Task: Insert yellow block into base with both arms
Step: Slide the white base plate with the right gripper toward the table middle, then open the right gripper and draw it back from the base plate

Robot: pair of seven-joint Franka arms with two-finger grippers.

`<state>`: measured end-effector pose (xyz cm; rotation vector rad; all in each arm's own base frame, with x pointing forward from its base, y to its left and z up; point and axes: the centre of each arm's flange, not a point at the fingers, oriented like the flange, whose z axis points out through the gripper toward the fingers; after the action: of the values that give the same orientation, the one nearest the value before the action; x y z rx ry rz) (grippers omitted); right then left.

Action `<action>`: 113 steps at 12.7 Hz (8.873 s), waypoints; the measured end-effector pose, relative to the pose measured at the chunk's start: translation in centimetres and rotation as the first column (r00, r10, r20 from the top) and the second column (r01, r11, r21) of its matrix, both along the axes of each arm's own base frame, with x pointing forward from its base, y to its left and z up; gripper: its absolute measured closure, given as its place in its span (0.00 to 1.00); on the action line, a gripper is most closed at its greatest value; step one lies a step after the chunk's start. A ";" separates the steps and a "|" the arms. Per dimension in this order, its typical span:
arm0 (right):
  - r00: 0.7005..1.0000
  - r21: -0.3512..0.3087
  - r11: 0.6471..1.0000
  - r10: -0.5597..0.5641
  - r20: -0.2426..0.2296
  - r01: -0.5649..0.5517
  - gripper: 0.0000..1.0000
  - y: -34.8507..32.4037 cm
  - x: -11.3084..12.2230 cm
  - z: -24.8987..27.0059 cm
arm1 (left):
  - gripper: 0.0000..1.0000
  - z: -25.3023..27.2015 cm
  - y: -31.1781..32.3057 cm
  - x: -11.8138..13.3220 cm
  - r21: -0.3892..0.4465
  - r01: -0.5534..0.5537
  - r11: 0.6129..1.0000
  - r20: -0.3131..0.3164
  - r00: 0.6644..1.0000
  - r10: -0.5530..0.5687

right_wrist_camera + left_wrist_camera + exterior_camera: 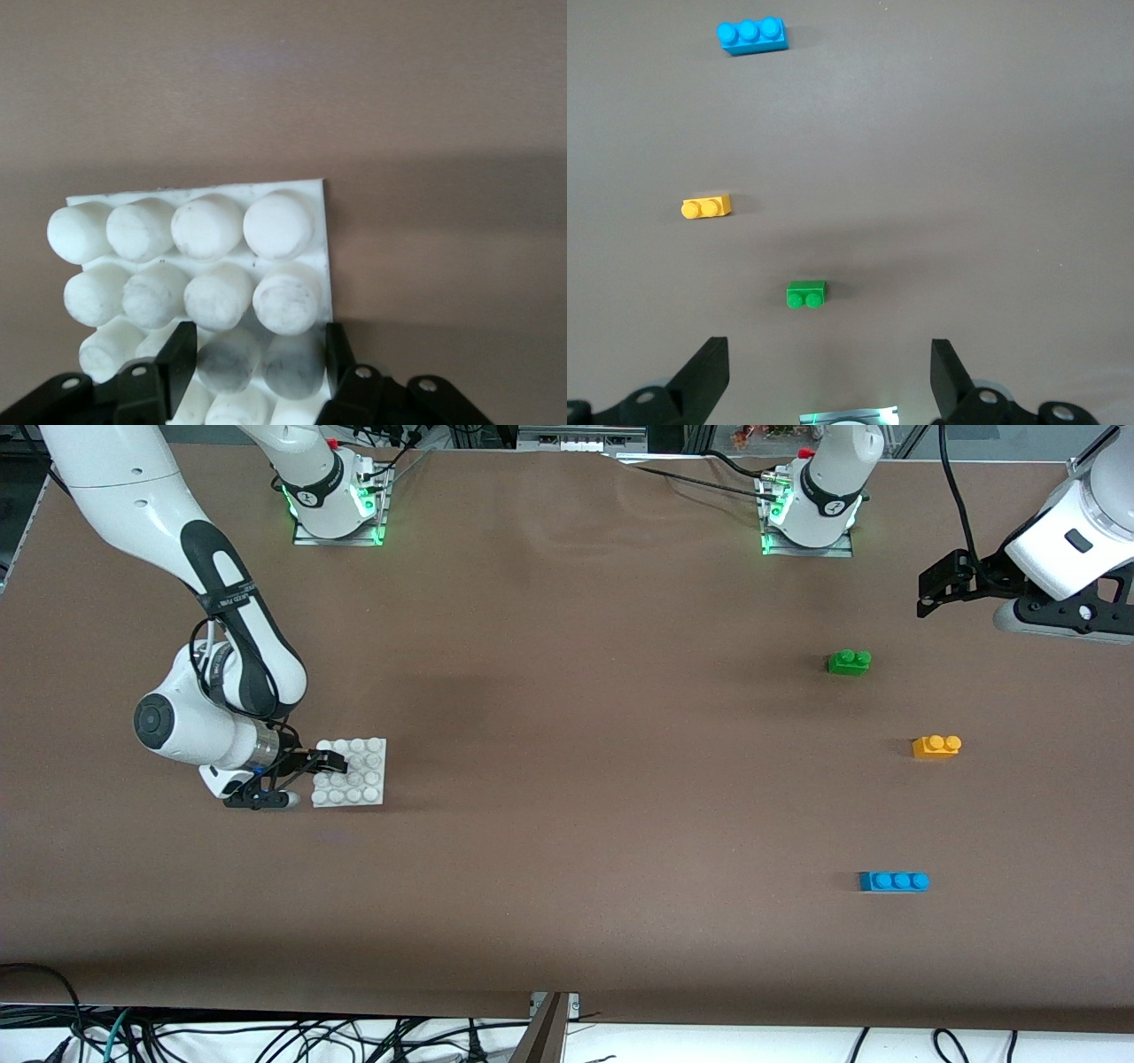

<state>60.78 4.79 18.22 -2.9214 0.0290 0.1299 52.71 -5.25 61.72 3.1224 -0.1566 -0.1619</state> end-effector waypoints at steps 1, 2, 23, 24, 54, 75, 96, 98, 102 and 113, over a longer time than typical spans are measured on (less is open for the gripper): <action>1.000 0.000 1.000 0.004 0.000 -0.004 0.36 0.4 0.0 0.0 | 0.00 0.0 0.0 0.0 0.000 0.000 1.000 0.000 1.000 0.000; 1.000 0.000 1.000 0.007 0.000 -0.007 0.36 0.6 0.0 0.0 | 0.00 0.0 0.0 0.0 0.000 0.000 1.000 0.000 1.000 0.000; 1.000 0.018 1.000 -0.020 -0.007 0.020 0.37 12.5 0.8 0.0 | 0.00 0.0 0.0 0.0 0.000 0.000 1.000 0.000 1.000 0.000; 1.000 0.018 1.000 -0.021 -0.008 0.021 0.37 13.1 0.7 0.0 | 0.00 0.0 0.0 0.0 0.000 0.000 1.000 0.000 1.000 0.000; 0.999 0.037 0.998 -0.047 -0.009 0.047 0.37 37.1 -3.9 -0.1 | 0.00 0.0 0.0 0.0 0.000 0.000 1.000 0.000 1.000 0.000; 0.999 0.076 0.996 -0.051 0.012 0.050 0.37 45.0 -5.7 -0.2 | 0.00 0.0 0.0 0.0 0.000 0.000 1.000 0.000 1.000 0.000; 0.997 0.012 0.998 -0.057 -0.054 0.058 0.00 40.4 -0.2 6.6 | 0.00 0.0 -0.6 -0.1 0.000 0.011 1.000 0.001 1.000 -0.011; 0.996 -0.023 0.998 -0.058 -0.068 0.057 0.00 37.4 1.2 8.4 | 0.00 0.1 -0.6 -0.1 0.000 0.012 1.000 0.001 1.000 -0.012; 0.991 -0.068 0.993 -0.099 -0.092 0.093 0.00 29.7 3.3 12.2 | 0.00 0.1 -0.7 -0.1 0.000 0.012 1.000 0.002 1.000 -0.012; 0.988 -0.118 0.991 -0.073 -0.136 0.057 0.00 5.9 7.0 18.2 | 0.00 0.1 -0.7 -0.1 0.000 0.013 1.000 0.002 1.000 -0.013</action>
<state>67.79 10.70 36.43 -3.0152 0.1595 0.3335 52.65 -5.97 61.82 3.1226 -0.1775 -0.1587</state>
